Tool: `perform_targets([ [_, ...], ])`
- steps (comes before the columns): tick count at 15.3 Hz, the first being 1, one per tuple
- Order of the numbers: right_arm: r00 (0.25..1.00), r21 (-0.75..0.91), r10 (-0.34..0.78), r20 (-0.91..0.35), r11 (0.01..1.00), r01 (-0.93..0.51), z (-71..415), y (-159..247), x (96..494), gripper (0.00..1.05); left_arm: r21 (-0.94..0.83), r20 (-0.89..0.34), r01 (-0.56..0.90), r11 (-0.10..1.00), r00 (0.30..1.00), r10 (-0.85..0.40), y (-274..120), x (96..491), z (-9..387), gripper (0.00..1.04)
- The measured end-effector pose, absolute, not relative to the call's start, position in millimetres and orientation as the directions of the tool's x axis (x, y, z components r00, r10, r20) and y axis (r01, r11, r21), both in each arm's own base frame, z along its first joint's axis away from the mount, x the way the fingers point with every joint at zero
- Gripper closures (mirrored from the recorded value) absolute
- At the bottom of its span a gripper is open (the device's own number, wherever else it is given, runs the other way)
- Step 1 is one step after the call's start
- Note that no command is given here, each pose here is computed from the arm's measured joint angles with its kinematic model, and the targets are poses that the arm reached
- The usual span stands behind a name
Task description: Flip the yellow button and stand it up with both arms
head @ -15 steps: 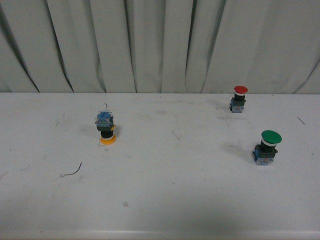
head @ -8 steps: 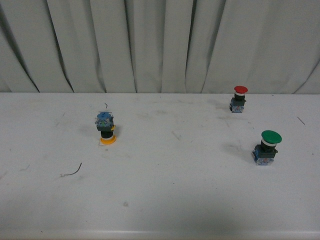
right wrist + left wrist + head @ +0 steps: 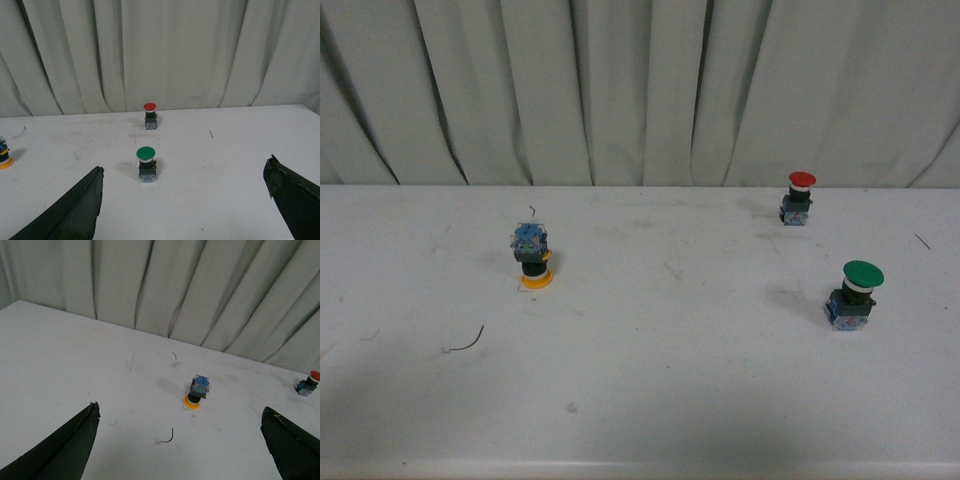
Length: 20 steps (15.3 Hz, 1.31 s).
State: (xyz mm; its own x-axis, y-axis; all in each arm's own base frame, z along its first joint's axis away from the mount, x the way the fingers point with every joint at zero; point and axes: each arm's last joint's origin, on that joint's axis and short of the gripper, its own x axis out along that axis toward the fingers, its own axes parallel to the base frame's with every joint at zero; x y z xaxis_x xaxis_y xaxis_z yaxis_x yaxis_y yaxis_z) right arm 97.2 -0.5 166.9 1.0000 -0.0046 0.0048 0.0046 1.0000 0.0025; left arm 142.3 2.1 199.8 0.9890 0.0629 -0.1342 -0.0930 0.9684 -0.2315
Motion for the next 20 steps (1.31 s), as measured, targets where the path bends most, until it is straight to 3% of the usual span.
perform_targets([
  [3, 1.0, 0.002, -0.005, 0.005, 1.0, 0.005, 166.9, -0.5, 97.2, 0.06, -0.154, -0.12, 0.01, 0.988, 0.992, -0.029, -1.8, 229.5, 222.1, 0.07],
  [6, 1.0, 0.002, -0.005, 0.005, 1.0, 0.005, 166.9, -0.5, 97.2, 0.06, -0.102, -0.352, 0.082, 0.991, 0.929, -0.113, -18.1, 320.4, 195.4, 0.07],
  [9, 1.0, 0.002, -0.005, 0.005, 1.0, 0.005, 166.9, -0.5, 97.2, 0.06, -0.071, -0.463, 0.15, 0.986, 0.871, -0.166, -43.8, 385.9, 187.2, 0.07],
  [14, 1.0, 0.002, -0.005, 0.005, 1.0, 0.005, 166.9, -0.5, 97.2, 0.06, -0.017, -0.633, 0.225, 0.974, 0.752, -0.184, -86.0, 438.3, 169.3, 0.07],
  [16, 1.0, 0.002, -0.005, 0.005, 1.0, 0.005, 166.9, -0.5, 97.2, 0.06, 0.015, -0.674, 0.186, 0.982, 0.728, -0.128, -86.8, 451.2, 167.1, 0.07],
  [20, 1.0, 0.002, -0.005, 0.005, 1.0, 0.005, 166.9, -0.5, 97.2, 0.06, -0.014, -0.787, 0.117, 0.993, 0.611, -0.083, -77.2, 462.8, 149.3, 0.07],
])
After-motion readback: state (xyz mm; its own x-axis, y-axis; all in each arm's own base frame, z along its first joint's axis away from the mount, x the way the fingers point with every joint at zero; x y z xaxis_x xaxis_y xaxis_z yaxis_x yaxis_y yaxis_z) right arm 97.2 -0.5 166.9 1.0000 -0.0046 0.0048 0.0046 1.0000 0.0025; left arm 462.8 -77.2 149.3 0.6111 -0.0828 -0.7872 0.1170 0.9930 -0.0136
